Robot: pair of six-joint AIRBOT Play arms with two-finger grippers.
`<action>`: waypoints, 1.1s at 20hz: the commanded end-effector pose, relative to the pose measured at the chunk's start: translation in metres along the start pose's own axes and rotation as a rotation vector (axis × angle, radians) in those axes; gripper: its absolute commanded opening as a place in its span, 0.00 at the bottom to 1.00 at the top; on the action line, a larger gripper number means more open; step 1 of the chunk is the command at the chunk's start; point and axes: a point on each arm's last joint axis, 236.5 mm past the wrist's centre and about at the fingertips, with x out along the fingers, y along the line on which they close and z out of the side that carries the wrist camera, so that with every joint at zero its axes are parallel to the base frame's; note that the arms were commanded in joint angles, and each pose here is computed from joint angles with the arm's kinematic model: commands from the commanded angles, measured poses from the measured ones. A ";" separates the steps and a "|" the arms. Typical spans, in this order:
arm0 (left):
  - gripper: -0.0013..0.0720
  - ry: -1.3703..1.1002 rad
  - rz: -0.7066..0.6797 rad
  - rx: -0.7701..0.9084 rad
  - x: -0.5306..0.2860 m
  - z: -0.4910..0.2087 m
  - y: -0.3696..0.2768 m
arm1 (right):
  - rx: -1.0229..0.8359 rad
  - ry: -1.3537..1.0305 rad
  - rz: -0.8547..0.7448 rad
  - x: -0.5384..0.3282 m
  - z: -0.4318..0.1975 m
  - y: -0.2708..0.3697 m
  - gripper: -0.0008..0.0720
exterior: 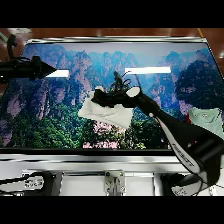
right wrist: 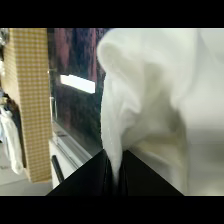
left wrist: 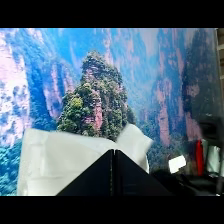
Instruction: Fold the shirts.
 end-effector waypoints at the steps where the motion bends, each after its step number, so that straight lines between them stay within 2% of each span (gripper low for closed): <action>1: 0.07 0.013 0.020 0.029 -0.024 -0.005 -0.001 | 0.169 0.023 0.121 0.048 -0.003 -0.001 0.15; 2: 0.07 0.018 0.018 0.026 -0.022 -0.007 -0.001 | 0.199 0.011 0.153 0.051 0.005 0.006 0.48; 3: 0.07 0.027 0.016 0.023 -0.019 -0.010 -0.001 | 0.191 0.000 0.172 0.052 0.010 0.013 0.69; 4: 0.07 0.038 0.015 0.021 -0.016 -0.014 0.000 | 0.160 -0.009 0.184 0.050 0.014 0.020 0.72; 7: 0.07 0.072 0.012 0.011 -0.006 -0.027 0.002 | 0.105 -0.025 0.212 0.033 0.029 0.034 0.72; 11: 0.07 0.085 0.011 0.019 -0.003 -0.032 0.004 | -0.050 0.105 0.175 -0.027 0.031 0.026 0.72; 13: 0.07 0.083 0.013 0.024 -0.004 -0.031 0.005 | -0.110 0.221 -0.041 -0.074 0.025 -0.024 0.71; 15: 0.07 0.090 0.033 0.032 -0.005 -0.033 0.010 | -0.069 0.330 -0.493 -0.148 0.016 -0.120 0.73; 16: 0.07 0.098 0.053 0.040 -0.006 -0.035 0.015 | -0.009 0.379 -0.744 -0.194 0.009 -0.167 0.98; 17: 0.07 0.110 0.074 0.048 -0.006 -0.037 0.020 | 0.025 0.437 -0.859 -0.220 -0.003 -0.189 0.98; 19: 0.07 0.134 0.096 0.055 -0.007 -0.042 0.025 | 0.083 0.465 -0.785 -0.207 -0.023 -0.200 0.98; 22: 0.07 0.142 0.092 0.054 -0.007 -0.045 0.024 | 0.187 0.366 -0.648 -0.166 -0.036 -0.214 0.98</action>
